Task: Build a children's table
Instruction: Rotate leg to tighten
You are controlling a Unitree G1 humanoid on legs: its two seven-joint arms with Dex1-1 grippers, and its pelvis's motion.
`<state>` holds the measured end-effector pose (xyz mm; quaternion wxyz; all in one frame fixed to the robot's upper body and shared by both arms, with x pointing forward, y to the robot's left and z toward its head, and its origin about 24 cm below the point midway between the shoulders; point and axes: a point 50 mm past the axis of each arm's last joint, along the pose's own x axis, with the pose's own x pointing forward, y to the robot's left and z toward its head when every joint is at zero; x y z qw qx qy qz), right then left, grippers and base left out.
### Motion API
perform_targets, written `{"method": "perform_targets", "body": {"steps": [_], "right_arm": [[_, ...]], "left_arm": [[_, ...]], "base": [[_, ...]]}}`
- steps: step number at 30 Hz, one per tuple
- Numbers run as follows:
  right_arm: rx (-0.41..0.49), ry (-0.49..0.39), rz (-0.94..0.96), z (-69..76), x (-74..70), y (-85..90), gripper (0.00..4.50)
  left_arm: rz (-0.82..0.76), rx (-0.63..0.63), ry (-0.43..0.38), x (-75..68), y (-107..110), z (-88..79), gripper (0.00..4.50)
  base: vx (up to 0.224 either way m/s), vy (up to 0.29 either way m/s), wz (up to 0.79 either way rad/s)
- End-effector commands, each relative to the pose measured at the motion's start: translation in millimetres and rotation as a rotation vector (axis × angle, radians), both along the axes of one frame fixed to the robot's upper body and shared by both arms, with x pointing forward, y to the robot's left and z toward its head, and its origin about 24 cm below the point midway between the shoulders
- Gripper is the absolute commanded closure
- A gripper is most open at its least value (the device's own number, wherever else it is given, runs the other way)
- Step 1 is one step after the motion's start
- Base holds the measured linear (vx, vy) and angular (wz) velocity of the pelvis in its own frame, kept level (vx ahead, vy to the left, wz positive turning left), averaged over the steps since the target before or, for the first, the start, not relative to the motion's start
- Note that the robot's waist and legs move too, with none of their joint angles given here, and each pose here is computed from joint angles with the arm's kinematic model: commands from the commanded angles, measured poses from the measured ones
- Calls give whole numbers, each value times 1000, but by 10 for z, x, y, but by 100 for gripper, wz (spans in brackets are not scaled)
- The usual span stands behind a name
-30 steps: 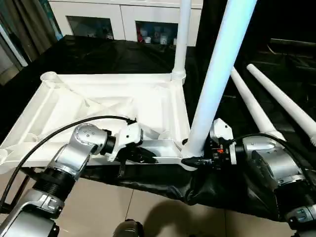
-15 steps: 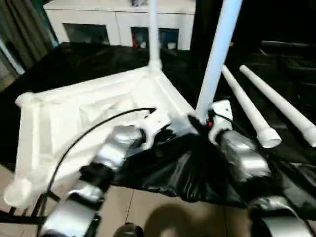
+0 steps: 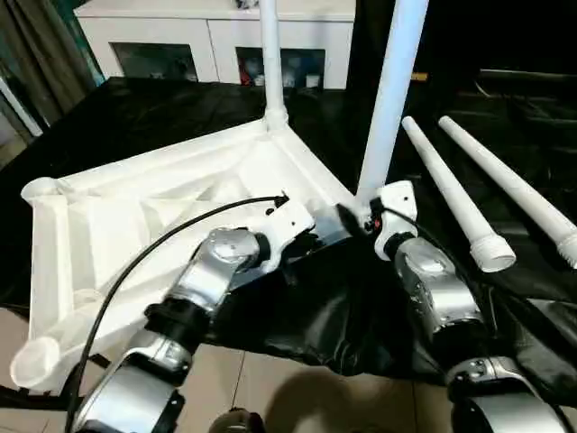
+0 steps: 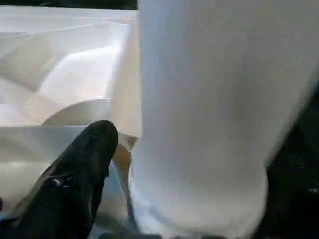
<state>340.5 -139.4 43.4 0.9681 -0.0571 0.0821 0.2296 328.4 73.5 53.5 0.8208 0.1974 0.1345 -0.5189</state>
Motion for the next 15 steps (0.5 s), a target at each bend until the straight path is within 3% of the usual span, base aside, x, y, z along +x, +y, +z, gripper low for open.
{"method": "perform_targets", "body": {"steps": [1, 9, 15], "right_arm": [[-9, -48, 192, 93, -66, 155, 57], [-93, 44, 654, 106, -415, -91, 57], [-93, 124, 819, 163, -525, -205, 73]], "left_arm": [[-119, -59, -25, -84, -65, 72, 450], [-281, -15, 34, -246, 330, 55, 450], [-331, -1, 59, -270, 509, 113, 450]], "base": [[0, 0, 0], [0, 0, 0], [0, 0, 0]]}}
